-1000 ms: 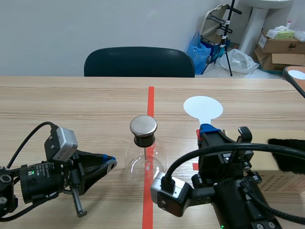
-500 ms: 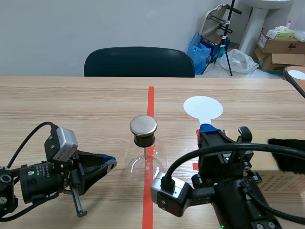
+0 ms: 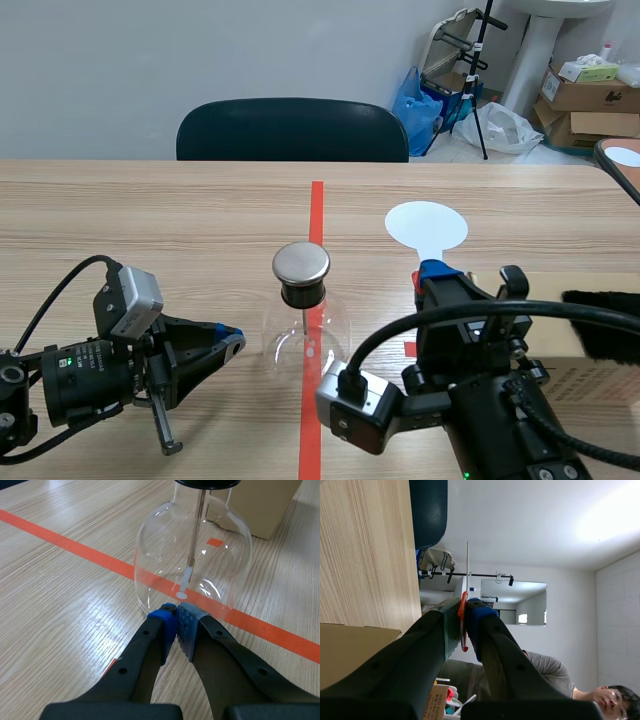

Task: Do the electroscope experiment

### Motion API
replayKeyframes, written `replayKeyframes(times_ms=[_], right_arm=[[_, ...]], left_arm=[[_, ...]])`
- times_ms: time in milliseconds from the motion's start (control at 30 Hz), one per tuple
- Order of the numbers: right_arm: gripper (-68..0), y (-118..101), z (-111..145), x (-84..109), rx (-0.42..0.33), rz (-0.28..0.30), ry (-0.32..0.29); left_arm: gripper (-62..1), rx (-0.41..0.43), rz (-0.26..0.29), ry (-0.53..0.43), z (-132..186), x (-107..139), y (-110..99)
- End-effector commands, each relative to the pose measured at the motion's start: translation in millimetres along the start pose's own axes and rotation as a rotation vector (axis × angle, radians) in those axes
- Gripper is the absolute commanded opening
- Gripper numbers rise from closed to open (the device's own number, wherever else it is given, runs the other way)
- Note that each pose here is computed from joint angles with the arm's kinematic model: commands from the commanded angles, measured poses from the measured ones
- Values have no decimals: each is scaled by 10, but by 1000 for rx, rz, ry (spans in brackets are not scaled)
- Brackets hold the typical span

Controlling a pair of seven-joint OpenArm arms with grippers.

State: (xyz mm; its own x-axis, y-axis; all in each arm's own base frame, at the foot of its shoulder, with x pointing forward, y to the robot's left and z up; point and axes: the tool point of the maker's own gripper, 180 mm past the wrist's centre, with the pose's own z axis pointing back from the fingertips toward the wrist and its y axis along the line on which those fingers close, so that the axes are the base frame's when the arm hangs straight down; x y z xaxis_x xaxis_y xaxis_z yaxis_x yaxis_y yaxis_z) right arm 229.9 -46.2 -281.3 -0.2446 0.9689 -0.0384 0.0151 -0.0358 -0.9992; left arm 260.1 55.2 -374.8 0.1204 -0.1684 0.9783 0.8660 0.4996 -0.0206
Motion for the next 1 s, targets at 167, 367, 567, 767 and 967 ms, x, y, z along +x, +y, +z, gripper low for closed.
replayKeyframes(times_ms=[167, 367, 567, 767, 967], right_arm=[[-665, -93, -34, -10, -35, 0, -3], [-665, -93, -34, -10, -35, 0, -3], [-665, -93, -34, -10, -35, 0, -3], [-665, -93, -34, -10, -35, 0, -3], [-665, -93, -34, -10, -35, 0, -3]], left_arm=[[-579, -5, 0, -39, -45, 104, -16], [-579, -5, 2, -38, -43, 96, -25], [-579, -5, 2, -38, -43, 96, -25], [-579, -5, 2, -38, -43, 96, -25], [-579, 1, -3, -38, -43, 96, -15]])
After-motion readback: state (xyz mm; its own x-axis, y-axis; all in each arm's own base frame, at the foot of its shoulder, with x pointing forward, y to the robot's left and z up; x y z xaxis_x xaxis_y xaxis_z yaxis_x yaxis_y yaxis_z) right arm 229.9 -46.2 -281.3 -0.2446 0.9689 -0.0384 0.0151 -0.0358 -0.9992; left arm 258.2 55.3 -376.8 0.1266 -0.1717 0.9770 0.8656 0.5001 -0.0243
